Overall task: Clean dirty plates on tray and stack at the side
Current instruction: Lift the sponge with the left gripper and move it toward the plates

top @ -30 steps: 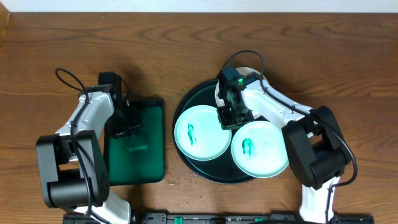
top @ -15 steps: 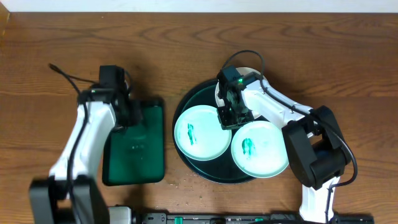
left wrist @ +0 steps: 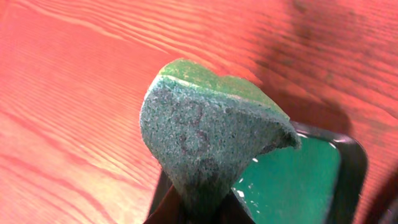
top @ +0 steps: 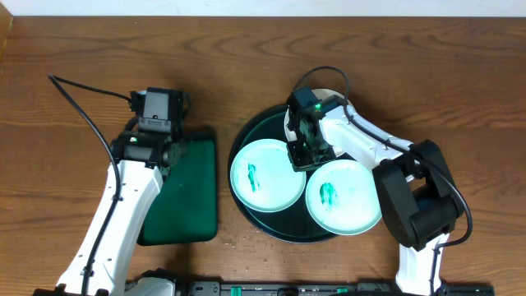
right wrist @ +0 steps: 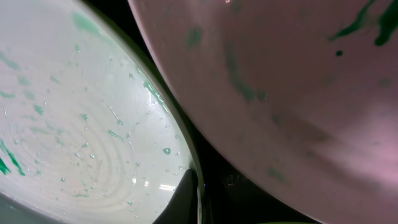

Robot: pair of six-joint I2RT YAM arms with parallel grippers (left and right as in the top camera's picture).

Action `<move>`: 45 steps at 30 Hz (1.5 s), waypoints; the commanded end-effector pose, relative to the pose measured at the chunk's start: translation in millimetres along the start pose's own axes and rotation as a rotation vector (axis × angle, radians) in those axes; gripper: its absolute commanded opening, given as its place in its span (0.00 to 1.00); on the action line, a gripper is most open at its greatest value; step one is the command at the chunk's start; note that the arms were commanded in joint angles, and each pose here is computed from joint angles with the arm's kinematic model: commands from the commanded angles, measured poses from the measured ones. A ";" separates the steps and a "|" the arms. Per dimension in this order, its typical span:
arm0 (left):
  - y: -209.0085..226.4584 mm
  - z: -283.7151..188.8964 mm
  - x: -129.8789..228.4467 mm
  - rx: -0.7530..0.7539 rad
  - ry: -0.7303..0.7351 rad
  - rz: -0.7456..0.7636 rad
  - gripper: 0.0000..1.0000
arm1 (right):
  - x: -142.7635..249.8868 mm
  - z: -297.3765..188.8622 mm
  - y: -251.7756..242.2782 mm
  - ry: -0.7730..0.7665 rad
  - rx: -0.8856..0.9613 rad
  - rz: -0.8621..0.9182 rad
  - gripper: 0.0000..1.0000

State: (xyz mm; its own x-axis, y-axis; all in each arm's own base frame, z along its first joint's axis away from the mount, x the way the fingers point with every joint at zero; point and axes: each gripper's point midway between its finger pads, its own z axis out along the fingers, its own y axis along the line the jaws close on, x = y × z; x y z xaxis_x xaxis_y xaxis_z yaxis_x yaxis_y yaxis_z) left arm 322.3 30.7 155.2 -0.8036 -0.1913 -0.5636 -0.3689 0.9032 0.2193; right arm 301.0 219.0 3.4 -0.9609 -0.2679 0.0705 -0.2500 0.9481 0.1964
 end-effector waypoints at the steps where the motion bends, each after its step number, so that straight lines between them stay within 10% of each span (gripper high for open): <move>1: 9.7 -9.4 -14.4 -0.086 -0.086 -0.029 0.07 | 6.9 8.2 8.4 0.032 -0.019 -0.034 0.01; 45: 0.4 -19.3 -19.6 -0.116 -0.147 -0.007 0.06 | 8.4 8.1 8.0 0.038 -0.017 -0.032 0.01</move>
State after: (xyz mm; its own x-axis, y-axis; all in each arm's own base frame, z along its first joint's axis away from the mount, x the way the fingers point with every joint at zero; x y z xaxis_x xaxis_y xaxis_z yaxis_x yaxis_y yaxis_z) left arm 328.6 23.4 172.2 -0.7574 -0.1200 -0.6419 -0.3951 0.8668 0.3042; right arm 300.6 218.7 3.7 -0.9606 -0.2682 0.0729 -0.2499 0.9483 0.1954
